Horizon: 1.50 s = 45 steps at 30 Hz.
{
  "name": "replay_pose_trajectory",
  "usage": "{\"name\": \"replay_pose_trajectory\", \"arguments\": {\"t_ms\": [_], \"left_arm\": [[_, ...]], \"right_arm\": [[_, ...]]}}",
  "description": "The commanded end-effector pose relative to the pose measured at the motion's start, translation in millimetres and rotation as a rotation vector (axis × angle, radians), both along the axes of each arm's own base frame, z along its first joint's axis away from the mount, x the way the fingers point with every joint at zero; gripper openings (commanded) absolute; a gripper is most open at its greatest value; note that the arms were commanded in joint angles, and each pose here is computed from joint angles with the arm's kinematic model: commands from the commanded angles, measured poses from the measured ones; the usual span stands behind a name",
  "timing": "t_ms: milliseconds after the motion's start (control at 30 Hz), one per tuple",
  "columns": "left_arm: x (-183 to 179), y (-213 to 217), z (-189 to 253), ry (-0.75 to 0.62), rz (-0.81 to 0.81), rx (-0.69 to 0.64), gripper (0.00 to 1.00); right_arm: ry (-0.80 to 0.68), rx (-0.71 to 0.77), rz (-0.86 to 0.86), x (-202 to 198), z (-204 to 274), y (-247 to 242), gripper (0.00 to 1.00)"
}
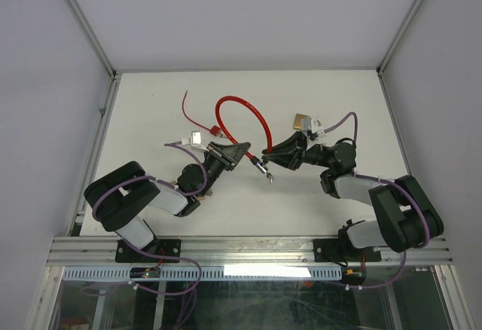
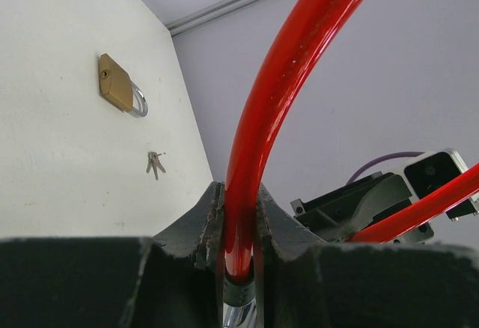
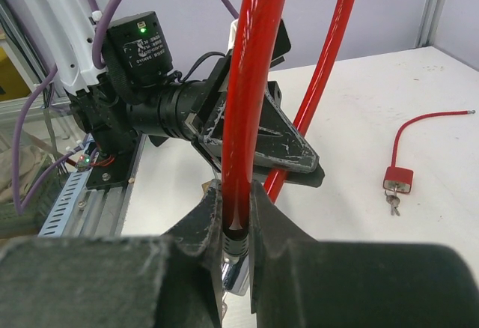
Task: Lock with the key
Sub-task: Pick up the lock from the center of the board, then lock the lock.
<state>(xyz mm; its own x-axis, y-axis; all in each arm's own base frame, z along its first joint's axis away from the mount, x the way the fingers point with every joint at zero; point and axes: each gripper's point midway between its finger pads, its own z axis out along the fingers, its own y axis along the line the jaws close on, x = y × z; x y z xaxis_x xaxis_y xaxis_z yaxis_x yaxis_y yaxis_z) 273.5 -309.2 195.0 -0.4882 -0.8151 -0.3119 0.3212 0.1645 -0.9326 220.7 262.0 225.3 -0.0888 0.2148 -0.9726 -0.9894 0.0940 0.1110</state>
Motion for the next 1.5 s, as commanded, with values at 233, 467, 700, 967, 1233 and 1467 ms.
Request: {"name": "replay_pose_trajectory", "arguments": {"t_ms": [233,467,700,967,1233,1467], "left_arm": [[-10,-1,52,-0.084,-0.032,-0.209,0.00],[-10,-5,51,-0.077,-0.044,-0.217,0.00],[-14,-9,54,-0.059,-0.080,-0.274,0.00],[-16,0,59,-0.036,-0.080,-0.392,0.00],[-15,13,30,0.030,-0.023,-0.351,0.00],[-16,23,10,0.033,0.025,-0.263,0.00]], "right_arm": [[-0.092,0.039,-0.025,1,12,0,0.00],[-0.103,0.046,-0.052,5,13,-1,0.00],[-0.089,0.039,-0.063,8,4,-1,0.00],[-0.093,0.020,-0.059,4,-13,3,0.00],[-0.206,-0.142,-0.045,0,-56,16,0.00],[-0.221,-0.282,-0.007,1,-84,18,0.00]]}}
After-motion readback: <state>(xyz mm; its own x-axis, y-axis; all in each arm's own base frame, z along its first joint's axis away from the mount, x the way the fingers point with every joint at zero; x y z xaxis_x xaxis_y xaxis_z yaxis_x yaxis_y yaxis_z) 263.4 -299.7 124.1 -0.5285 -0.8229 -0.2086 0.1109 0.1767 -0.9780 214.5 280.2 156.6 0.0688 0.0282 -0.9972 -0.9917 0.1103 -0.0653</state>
